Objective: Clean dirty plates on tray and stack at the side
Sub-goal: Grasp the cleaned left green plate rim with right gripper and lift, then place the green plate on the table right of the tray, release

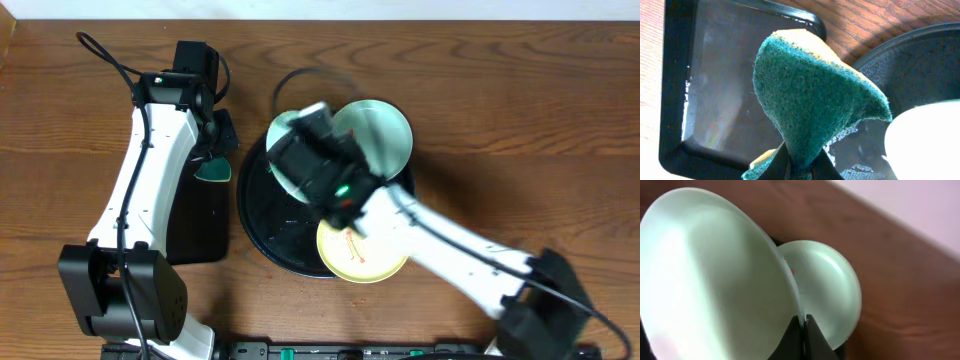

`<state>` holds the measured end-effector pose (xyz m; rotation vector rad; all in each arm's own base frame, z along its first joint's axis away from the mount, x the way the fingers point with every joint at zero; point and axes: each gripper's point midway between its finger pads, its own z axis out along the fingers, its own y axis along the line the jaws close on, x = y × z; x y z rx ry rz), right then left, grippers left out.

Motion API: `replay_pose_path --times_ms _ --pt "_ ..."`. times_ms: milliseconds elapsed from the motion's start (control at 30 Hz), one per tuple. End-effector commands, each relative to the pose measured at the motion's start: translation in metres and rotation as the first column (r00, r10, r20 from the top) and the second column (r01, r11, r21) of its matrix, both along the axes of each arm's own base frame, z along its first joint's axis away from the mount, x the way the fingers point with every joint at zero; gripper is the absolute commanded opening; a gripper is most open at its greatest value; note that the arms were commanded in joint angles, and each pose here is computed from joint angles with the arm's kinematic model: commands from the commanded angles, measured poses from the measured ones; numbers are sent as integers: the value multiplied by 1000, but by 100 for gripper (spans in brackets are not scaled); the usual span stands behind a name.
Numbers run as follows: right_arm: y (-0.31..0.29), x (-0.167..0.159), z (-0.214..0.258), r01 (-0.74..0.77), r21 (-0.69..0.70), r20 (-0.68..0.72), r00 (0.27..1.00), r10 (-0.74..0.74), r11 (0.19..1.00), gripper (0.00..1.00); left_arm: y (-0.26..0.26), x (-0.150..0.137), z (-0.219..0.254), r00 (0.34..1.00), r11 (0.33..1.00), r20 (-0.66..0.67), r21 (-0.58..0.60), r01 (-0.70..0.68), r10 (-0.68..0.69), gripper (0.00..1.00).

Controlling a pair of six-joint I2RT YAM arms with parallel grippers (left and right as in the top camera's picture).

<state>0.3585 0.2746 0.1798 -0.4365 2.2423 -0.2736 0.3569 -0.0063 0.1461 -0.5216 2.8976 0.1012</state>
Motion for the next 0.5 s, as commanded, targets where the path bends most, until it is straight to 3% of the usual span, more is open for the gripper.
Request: replay_pose_path --times_ms 0,133,233,467 --pt "-25 13 42 9 321 -91 996 22 947 1 5 1 2 1000 1000 5 19 -9 9 8" --pt "-92 32 59 123 542 -221 975 -1 831 1 5 1 2 1000 1000 5 19 -9 9 8" --pt "-157 41 50 281 608 -335 939 -80 743 1 5 1 2 1000 1000 5 19 -9 9 8" --pt "-319 25 -20 698 394 -560 698 -446 598 1 5 1 2 1000 1000 5 19 -9 9 8"
